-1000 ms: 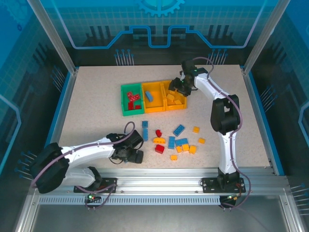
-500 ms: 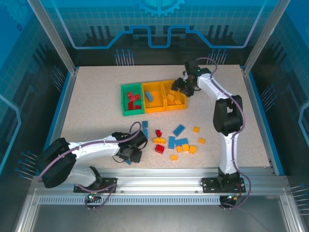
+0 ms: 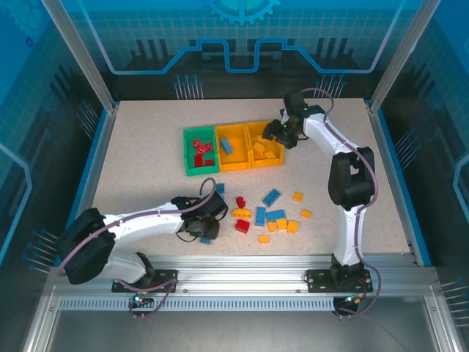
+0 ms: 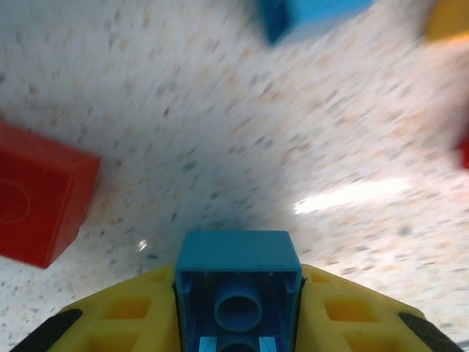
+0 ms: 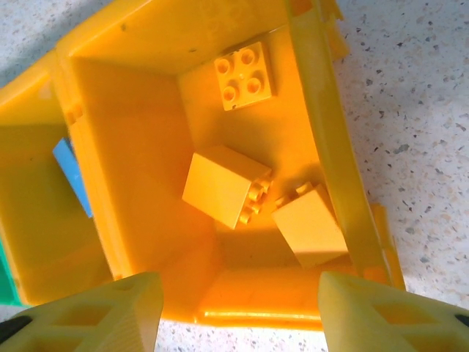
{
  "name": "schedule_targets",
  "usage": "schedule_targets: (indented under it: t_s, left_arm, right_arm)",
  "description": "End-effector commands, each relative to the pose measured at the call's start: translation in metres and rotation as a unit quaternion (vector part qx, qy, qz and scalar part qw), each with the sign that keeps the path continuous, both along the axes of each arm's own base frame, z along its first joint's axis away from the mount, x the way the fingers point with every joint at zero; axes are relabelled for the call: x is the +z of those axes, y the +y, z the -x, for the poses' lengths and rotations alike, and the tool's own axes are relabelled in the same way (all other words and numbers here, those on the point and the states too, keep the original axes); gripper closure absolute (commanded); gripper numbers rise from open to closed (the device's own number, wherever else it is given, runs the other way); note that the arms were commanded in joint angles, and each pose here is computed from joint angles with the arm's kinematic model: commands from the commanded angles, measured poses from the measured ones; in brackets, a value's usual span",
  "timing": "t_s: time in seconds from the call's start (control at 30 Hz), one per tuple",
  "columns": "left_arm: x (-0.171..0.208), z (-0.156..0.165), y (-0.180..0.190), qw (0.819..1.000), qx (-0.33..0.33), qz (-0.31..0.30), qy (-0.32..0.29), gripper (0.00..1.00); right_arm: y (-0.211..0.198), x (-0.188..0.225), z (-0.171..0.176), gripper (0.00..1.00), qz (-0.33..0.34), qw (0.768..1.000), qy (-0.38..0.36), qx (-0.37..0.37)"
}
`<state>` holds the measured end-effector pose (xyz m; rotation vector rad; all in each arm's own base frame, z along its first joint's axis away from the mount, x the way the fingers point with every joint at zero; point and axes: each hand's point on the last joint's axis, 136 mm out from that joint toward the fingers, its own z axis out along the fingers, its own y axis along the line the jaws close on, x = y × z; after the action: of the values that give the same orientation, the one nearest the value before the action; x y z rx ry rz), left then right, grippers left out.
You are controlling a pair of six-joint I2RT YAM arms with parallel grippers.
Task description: Sort the legos into containers by color
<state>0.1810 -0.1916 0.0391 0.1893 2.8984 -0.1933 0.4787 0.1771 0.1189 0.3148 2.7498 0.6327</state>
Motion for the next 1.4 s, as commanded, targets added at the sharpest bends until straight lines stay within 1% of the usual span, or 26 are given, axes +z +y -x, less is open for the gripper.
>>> schedule_targets:
  t_s: [0.0,0.07,0.13,0.23,0.33,0.5,0.67,0.87,1.03,1.17,1.23,1.3,1.37]
  left_arm:
    - [0.047,-0.031,-0.023,0.996,0.022,0.055,-0.068,0.71]
    - [0.069,-0.051,-0.033,0.991,0.027,0.084,-0.102,0.71]
    - [0.088,-0.079,-0.042,0.984,0.038,0.118,-0.125,0.70]
    - [0.105,-0.122,-0.051,0.978,0.050,0.156,-0.132,0.69]
    - [0.116,-0.165,-0.061,0.976,0.043,0.160,-0.142,0.69]
    - [0.114,-0.228,-0.075,0.979,0.041,0.157,-0.122,0.69]
    - [0.097,-0.271,-0.078,0.982,0.062,0.144,-0.107,0.69]
    - [0.087,-0.301,-0.062,0.980,0.098,0.133,-0.113,0.67]
    - [0.088,-0.314,-0.057,0.979,0.100,0.128,-0.124,0.58]
    - [0.088,-0.315,-0.058,0.979,0.098,0.132,-0.125,0.47]
    - [0.092,-0.313,-0.058,0.977,0.104,0.137,-0.126,0.34]
    - [0.102,-0.310,-0.059,0.975,0.105,0.147,-0.133,0.27]
    - [0.115,-0.307,-0.057,0.972,0.106,0.153,-0.143,0.17]
  right_arm:
    - [-0.003,0.035,0.007,0.41,0.001,0.999,-0.044,0.016]
    - [-0.010,0.035,0.014,0.41,0.009,0.999,-0.047,0.016]
    - [-0.016,0.032,0.021,0.41,0.016,0.999,-0.046,0.014]
    - [-0.023,0.026,0.033,0.41,0.022,0.999,-0.043,0.014]
    - [-0.029,0.019,0.049,0.41,0.030,0.999,-0.039,0.016]
    - [-0.039,0.000,0.080,0.40,0.051,0.998,-0.016,0.016]
    - [-0.048,-0.018,0.109,0.40,0.062,0.998,0.022,0.006]
    - [-0.061,-0.036,0.141,0.40,0.086,0.994,0.070,-0.009]
    - [-0.066,-0.047,0.159,0.39,0.090,0.990,0.105,-0.013]
    - [-0.052,-0.050,0.167,0.39,0.061,0.990,0.122,-0.023]
    - [-0.040,-0.050,0.169,0.39,0.053,0.990,0.126,-0.020]
    - [-0.028,-0.052,0.171,0.37,0.050,0.989,0.134,-0.019]
    - [-0.020,-0.057,0.173,0.35,0.042,0.988,0.149,-0.024]
